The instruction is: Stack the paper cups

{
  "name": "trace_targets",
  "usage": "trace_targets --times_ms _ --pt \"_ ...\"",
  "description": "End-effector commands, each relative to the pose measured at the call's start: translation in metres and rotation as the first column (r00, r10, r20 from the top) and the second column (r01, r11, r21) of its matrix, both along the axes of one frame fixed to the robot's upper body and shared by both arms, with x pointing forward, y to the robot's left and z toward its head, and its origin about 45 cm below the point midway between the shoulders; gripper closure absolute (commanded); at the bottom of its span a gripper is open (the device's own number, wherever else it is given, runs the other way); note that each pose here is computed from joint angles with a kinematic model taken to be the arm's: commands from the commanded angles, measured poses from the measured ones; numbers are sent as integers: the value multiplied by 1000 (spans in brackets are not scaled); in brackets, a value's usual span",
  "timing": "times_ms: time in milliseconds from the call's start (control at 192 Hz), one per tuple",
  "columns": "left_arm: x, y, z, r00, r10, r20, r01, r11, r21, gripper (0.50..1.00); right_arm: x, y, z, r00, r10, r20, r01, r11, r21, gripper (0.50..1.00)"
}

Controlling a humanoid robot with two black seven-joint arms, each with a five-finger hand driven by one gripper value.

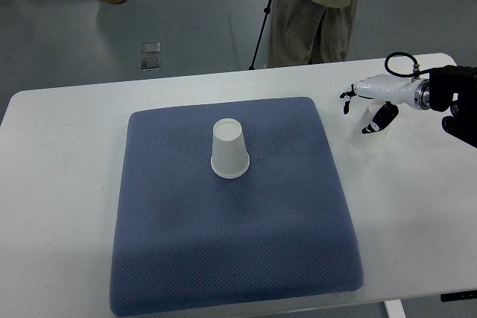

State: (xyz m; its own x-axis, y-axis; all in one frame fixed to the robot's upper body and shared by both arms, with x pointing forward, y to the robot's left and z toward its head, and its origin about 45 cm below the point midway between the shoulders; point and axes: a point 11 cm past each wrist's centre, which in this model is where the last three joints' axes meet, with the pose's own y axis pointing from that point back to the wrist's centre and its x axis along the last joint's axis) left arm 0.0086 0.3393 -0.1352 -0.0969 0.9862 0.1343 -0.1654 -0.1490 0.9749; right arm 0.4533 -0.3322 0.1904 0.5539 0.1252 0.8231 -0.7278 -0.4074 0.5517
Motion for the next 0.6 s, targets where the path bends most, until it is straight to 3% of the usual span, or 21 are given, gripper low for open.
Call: trace_targets --times_ms 0,349,594 --pt "0 0 0 1000 1 0 -1 1000 0 500 -1 -6 1 1000 -10 -2 10 1000 -3 638" --pt "0 0 0 1000 1 0 -1 1000 0 500 -4 -7 -4 998 -62 -18 63 996 66 638" --pt "0 0 0 1000 -1 0 1 1000 0 500 -6 -9 -4 997 -63 -45 67 994 87 603"
